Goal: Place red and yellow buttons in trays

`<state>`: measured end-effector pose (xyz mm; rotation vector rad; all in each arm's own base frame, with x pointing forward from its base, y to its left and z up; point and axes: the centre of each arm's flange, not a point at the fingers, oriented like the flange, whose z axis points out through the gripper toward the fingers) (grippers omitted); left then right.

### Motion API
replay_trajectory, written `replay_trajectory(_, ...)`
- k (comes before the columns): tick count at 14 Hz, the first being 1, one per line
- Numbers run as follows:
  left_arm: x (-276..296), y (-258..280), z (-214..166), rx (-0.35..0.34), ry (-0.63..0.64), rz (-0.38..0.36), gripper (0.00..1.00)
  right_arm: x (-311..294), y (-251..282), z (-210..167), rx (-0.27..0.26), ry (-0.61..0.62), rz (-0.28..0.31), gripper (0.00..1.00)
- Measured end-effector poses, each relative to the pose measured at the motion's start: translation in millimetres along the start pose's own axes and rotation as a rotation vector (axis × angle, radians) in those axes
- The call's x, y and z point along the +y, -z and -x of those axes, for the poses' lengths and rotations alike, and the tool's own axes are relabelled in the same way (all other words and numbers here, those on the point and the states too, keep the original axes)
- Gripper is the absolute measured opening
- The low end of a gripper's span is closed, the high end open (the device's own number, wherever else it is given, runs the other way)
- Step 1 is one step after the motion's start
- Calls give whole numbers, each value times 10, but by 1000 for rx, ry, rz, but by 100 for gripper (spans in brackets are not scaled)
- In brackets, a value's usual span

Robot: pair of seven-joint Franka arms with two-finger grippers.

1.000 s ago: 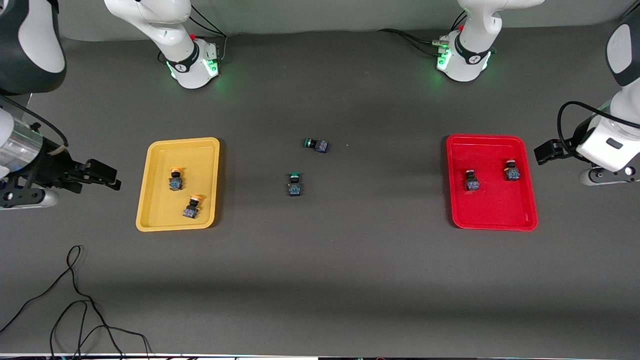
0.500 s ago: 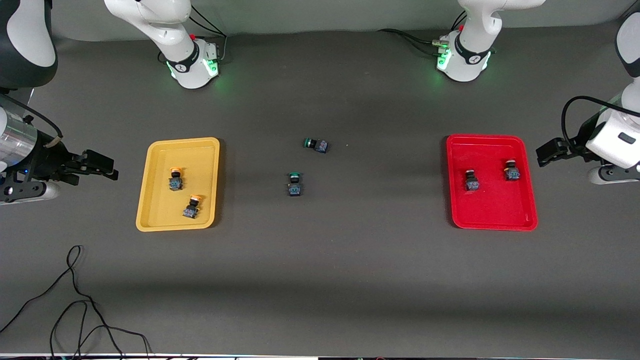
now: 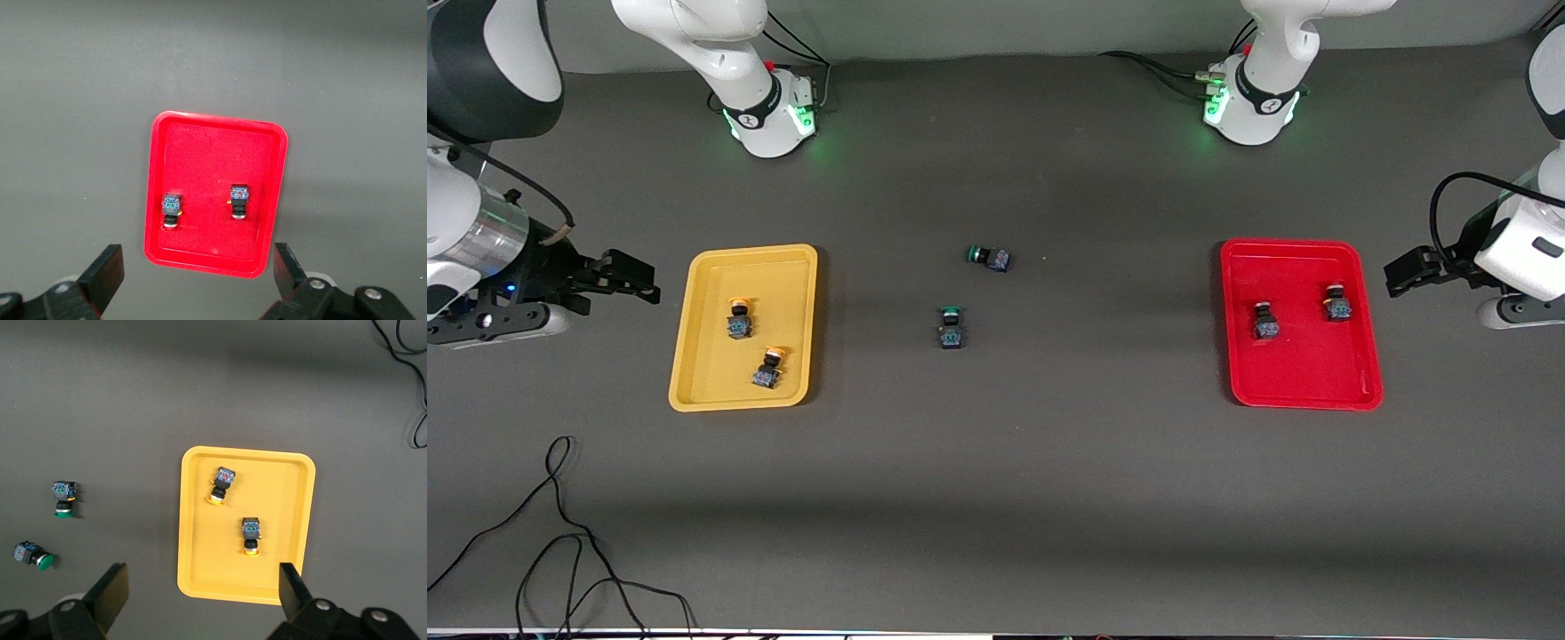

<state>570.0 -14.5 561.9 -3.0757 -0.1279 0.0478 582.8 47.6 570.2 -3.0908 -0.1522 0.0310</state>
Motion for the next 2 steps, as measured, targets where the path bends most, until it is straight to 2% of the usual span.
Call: replay_trajectory(2,3,-3,7,-7,-1,-1,100,60,0,-4,5,-11,1,100)
